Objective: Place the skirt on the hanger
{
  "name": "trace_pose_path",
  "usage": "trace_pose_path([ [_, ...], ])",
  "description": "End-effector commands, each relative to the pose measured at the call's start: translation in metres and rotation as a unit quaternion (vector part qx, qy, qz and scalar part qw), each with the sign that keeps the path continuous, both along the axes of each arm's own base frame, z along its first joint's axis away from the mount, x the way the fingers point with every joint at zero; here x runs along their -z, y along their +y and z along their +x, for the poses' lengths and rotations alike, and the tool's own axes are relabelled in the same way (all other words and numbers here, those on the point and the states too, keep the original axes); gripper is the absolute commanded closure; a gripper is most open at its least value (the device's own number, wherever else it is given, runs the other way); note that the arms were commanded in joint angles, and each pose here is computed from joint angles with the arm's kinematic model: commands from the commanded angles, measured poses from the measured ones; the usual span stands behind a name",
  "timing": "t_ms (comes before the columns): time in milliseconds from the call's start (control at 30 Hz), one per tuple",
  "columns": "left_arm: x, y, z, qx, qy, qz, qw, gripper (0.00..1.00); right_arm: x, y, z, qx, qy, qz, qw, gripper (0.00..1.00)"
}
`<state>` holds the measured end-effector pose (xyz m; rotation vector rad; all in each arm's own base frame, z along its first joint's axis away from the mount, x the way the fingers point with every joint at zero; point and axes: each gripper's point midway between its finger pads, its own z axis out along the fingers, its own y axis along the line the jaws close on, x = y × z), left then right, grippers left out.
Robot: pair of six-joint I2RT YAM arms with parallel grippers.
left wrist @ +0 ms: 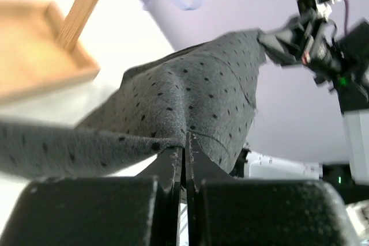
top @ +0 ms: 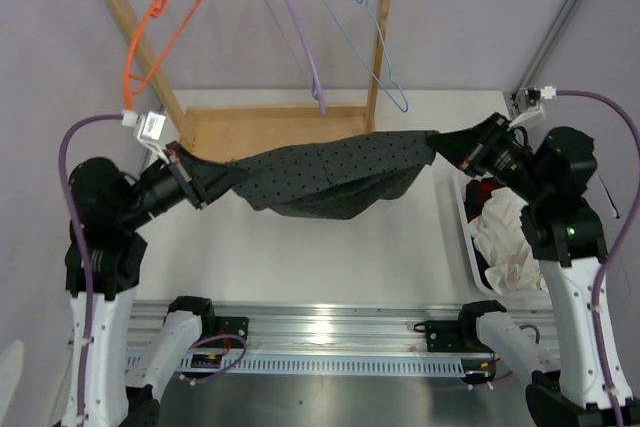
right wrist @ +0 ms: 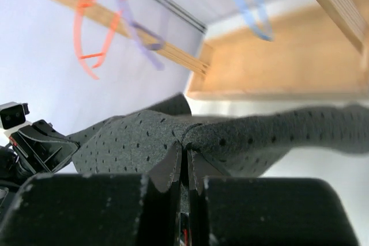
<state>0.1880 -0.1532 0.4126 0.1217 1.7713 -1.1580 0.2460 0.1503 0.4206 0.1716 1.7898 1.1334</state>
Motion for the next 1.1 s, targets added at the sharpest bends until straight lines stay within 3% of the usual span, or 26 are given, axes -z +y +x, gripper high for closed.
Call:
trace_pose_path([
  [0, -0.002, -0.004, -0.023, 0.029, -0.032, 0.015, 0.999, 1.00, -0.044, -0.005, -0.027, -0.001, -0.091, -0.008, 0.996, 1.00],
  [100, -0.003, -0.005, -0.027, 0.034, -0.027, 0.004, 0.999, 1.00, -0.059, -0.008, -0.041, 0.001, -0.114, -0.010, 0.993, 1.00],
  [267, 0.018, 0.002, 0.001, -0.026, 0.064, -0.022, 0.997, 1.00, -0.045, -0.014, -0.030, 0.023, -0.076, -0.024, 0.997, 0.99],
  [400, 0.042, 0.006, 0.048, -0.074, 0.143, -0.062, 0.985, 1.00, 0.018, -0.004, 0.027, 0.011, 0.030, -0.042, 0.999, 1.00],
  [567, 0.129, 0.000, 0.121, -0.078, 0.276, -0.116, 0.951, 1.00, 0.107, 0.012, 0.099, -0.030, 0.138, -0.034, 0.989, 1.00],
  [733, 0.194, -0.001, 0.171, -0.072, 0.331, -0.121, 0.933, 1.00, 0.206, 0.019, 0.160, -0.044, 0.244, -0.012, 0.969, 1.00],
  [900, 0.201, -0.006, 0.194, -0.034, 0.319, -0.118, 0.940, 1.00, 0.213, 0.026, 0.174, -0.053, 0.244, 0.006, 0.968, 1.00],
  [1067, 0.210, -0.004, 0.185, -0.019, 0.324, -0.109, 0.940, 0.96, 0.217, 0.019, 0.160, -0.046, 0.260, -0.006, 0.965, 1.00],
])
